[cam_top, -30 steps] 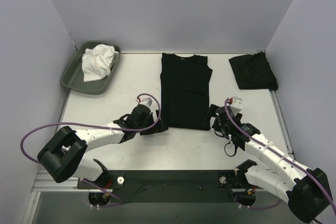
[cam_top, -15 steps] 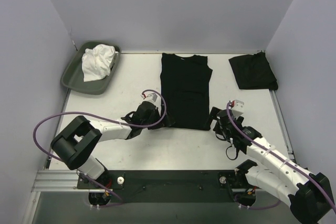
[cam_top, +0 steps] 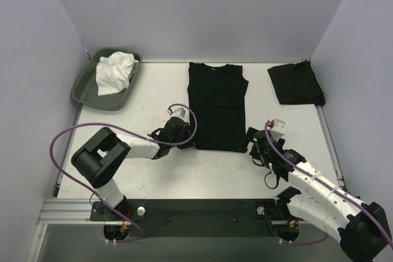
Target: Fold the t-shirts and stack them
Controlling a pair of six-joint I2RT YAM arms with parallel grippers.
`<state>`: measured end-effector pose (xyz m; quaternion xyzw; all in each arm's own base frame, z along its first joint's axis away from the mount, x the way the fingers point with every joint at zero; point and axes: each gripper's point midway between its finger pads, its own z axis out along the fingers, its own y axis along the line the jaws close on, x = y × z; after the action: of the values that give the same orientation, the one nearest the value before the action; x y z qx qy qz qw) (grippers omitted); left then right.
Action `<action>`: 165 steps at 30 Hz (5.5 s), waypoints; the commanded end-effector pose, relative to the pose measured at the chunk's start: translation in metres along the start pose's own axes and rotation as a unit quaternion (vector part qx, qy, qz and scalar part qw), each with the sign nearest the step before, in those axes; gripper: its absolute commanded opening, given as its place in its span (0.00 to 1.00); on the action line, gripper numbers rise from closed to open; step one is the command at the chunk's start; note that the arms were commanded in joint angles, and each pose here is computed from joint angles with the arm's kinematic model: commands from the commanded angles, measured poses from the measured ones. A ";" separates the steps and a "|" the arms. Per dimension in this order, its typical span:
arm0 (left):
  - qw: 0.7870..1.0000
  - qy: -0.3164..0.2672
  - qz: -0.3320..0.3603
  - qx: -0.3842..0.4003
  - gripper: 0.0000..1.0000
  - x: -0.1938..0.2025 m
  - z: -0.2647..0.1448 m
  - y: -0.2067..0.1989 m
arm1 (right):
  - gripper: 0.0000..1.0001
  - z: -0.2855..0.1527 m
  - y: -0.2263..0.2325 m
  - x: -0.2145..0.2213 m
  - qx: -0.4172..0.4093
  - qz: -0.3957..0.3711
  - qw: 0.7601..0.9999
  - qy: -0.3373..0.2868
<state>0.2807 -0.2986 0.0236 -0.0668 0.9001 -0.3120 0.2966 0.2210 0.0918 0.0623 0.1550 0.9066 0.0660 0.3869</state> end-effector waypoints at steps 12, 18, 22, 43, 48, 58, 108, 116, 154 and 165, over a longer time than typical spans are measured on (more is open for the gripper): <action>0.999 0.037 -0.002 -0.031 0.03 0.023 -0.004 0.028 | 0.94 0.036 0.013 0.028 -0.019 0.041 0.999 0.023; 0.999 0.041 -0.004 -0.031 0.02 0.029 -0.007 0.032 | 0.87 0.045 0.013 0.031 -0.016 0.060 0.998 0.022; 0.999 0.044 -0.004 -0.030 0.02 0.031 -0.007 0.034 | 0.77 0.049 0.010 0.033 -0.008 0.065 0.998 0.022; 0.998 0.058 -0.007 -0.019 0.00 0.052 -0.016 0.043 | 0.00 0.056 0.005 0.054 0.004 0.069 0.996 0.049; 0.997 0.072 -0.004 -0.019 0.00 0.081 -0.036 0.046 | 0.00 0.040 0.005 0.060 0.001 0.045 0.998 0.039; 0.998 0.058 -0.002 -0.003 0.00 0.112 -0.084 0.042 | 0.00 0.001 0.002 0.085 -0.019 0.001 1.000 0.023; 0.990 -0.140 -0.006 0.017 0.00 -0.140 -0.135 -0.043 | 0.00 -0.003 0.191 -0.138 -0.089 -0.048 0.990 -0.099; 0.988 -0.153 -0.026 0.024 0.00 -0.189 -0.119 -0.045 | 0.00 0.028 0.199 -0.172 -0.093 -0.031 0.991 -0.086; 0.977 -0.194 -0.083 -0.001 0.96 -0.308 0.034 0.049 | 0.85 0.199 0.194 -0.211 -0.022 -0.020 0.999 -0.035; 0.973 -0.218 -0.032 0.072 0.97 -0.305 -0.052 -0.037 | 0.98 0.116 0.216 -0.208 -0.083 -0.039 0.993 -0.072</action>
<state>0.5234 -0.1901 0.1554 -0.1879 0.8211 -0.3216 0.4325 0.5110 0.2021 0.1160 0.1123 0.8973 0.0749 0.4202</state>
